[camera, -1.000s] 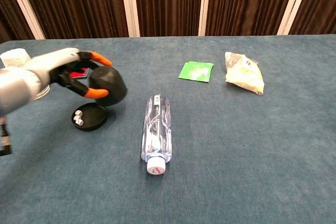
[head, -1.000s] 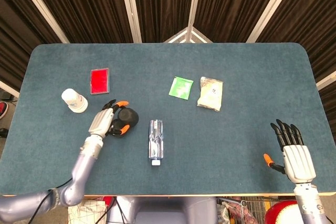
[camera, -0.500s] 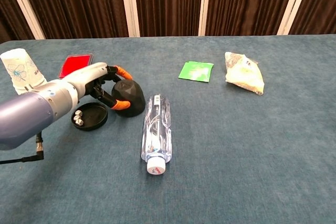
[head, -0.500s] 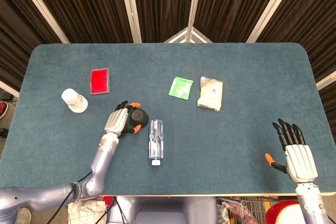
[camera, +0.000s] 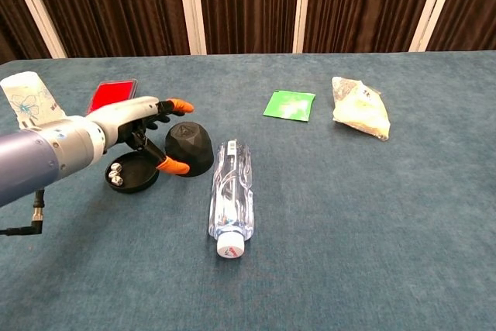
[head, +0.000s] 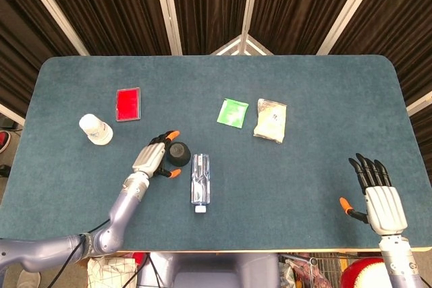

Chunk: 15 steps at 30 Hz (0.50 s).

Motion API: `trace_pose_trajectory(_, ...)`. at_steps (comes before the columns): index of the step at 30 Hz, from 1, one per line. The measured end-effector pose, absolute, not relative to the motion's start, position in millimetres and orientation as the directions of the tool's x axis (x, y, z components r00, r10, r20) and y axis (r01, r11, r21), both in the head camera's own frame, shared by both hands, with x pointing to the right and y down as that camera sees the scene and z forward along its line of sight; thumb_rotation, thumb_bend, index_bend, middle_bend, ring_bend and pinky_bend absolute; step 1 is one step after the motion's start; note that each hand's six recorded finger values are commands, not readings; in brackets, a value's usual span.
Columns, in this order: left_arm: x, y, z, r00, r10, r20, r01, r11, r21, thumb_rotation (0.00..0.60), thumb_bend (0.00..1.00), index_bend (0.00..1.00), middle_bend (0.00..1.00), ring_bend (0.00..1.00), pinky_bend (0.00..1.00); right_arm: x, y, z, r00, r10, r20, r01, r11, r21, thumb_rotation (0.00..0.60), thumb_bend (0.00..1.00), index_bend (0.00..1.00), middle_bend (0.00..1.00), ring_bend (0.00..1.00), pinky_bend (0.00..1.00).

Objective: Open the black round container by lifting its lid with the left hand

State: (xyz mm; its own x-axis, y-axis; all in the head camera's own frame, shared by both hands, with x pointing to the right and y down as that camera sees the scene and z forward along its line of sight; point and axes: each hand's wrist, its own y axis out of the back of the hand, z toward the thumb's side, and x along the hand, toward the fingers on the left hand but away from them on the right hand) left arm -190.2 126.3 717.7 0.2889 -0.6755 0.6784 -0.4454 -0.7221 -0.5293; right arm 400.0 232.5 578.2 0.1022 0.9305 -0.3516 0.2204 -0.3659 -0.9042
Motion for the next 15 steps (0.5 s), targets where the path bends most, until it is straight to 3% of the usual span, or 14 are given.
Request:
trace_pose_trajectory(8, -193.7, 116.5, 669.5, 0.329, -0.732, 0.596, -0.478, -0.674, -0.564, 0.600, 0.32, 0.07, 0.00, 0.00, 0.00, 399.2, 234.0, 576.7, 0.106, 0.931, -0.349, 0.221, -0.364, -0.905, 0.600, 0.29, 0.07, 0.02, 0.07, 0.01)
trace_pose_trajectory(12, -211.4, 112.1, 634.5, 0.316, -0.792, 0.523, -0.486, -0.608, -0.627, 0.600, 0.34, 0.18, 0.15, 0.00, 0.00, 398.7, 234.6, 575.3, 0.108, 0.932, -0.346, 0.224, -0.362, -0.905, 0.600, 0.29, 0.07, 0.02, 0.07, 0.01)
trace_pose_trajectory(15, -237.8, 114.5, 612.9, 0.257, -0.845, 0.469, -0.472, -0.533, -0.702, 0.600, 0.34, 0.22, 0.17, 0.00, 0.00, 398.8, 234.7, 574.7, 0.107, 0.933, -0.345, 0.226, -0.361, -0.905, 0.600, 0.29, 0.07, 0.02, 0.07, 0.01)
